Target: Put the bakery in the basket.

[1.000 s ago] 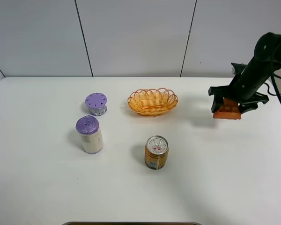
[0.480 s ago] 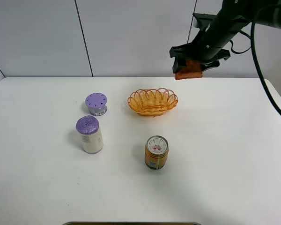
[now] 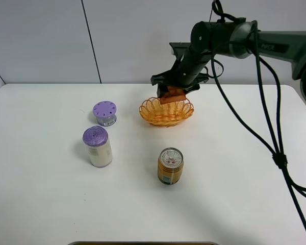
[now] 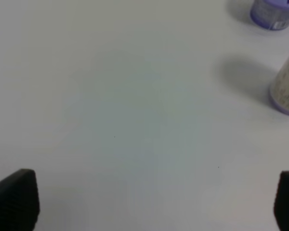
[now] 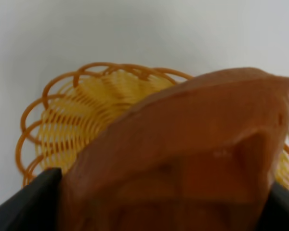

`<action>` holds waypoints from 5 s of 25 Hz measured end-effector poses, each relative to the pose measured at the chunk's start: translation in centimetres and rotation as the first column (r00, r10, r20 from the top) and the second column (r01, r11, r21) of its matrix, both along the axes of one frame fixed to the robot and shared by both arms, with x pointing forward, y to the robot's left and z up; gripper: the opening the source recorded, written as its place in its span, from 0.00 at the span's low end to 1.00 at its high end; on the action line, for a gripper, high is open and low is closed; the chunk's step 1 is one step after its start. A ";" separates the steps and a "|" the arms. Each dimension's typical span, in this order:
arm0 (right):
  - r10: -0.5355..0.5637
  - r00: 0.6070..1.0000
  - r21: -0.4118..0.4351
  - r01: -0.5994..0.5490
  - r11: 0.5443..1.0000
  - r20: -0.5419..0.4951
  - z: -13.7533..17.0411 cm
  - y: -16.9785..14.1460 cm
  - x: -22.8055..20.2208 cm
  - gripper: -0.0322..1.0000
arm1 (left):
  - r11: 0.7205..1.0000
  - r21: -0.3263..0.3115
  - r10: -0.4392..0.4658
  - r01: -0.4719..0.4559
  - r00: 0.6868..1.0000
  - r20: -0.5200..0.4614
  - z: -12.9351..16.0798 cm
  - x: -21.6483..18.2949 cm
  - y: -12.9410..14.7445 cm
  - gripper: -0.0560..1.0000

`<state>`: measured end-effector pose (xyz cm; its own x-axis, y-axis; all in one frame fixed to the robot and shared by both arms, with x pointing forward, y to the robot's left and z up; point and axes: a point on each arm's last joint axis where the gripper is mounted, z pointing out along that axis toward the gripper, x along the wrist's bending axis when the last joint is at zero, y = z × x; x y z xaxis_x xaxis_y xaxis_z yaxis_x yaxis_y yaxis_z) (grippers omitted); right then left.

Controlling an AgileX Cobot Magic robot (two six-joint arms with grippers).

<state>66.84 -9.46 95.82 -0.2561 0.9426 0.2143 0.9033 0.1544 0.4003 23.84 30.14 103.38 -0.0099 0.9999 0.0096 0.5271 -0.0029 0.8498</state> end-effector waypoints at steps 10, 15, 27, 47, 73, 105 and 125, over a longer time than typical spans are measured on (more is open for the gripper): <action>-0.020 0.999 -0.001 0.020 1.000 -0.039 -4.5 0.5 0.8 0.71 | 1.000 0.000 0.000 0.000 1.000 0.000 0.0 0.0 0.0 0.99; -0.022 0.999 0.002 0.022 1.000 -0.035 -4.6 0.5 0.9 0.71 | 1.000 0.000 0.000 0.000 1.000 0.000 0.0 0.0 0.0 0.99; -0.021 0.999 0.001 0.021 1.000 -0.042 -4.6 0.5 0.9 0.71 | 1.000 0.000 0.000 0.000 1.000 0.000 0.0 0.0 0.0 0.99; -0.013 0.996 -0.015 0.012 1.000 -0.092 -4.8 0.4 0.4 0.85 | 1.000 0.000 0.000 0.000 1.000 0.000 0.0 0.0 0.0 0.99; 0.022 0.992 -0.092 -0.034 0.995 -0.121 4.8 -1.5 -2.9 0.86 | 1.000 0.000 0.000 0.000 1.000 0.000 0.0 0.0 0.0 0.99; -0.057 0.884 -0.072 0.102 0.992 0.463 30.0 -12.4 -21.9 0.86 | 1.000 0.000 0.000 0.000 1.000 0.000 0.0 0.0 0.0 0.99; -0.374 0.841 -0.104 0.444 0.890 0.391 15.4 -21.4 -38.5 0.86 | 1.000 0.000 0.000 0.000 1.000 0.000 0.0 0.0 0.0 0.99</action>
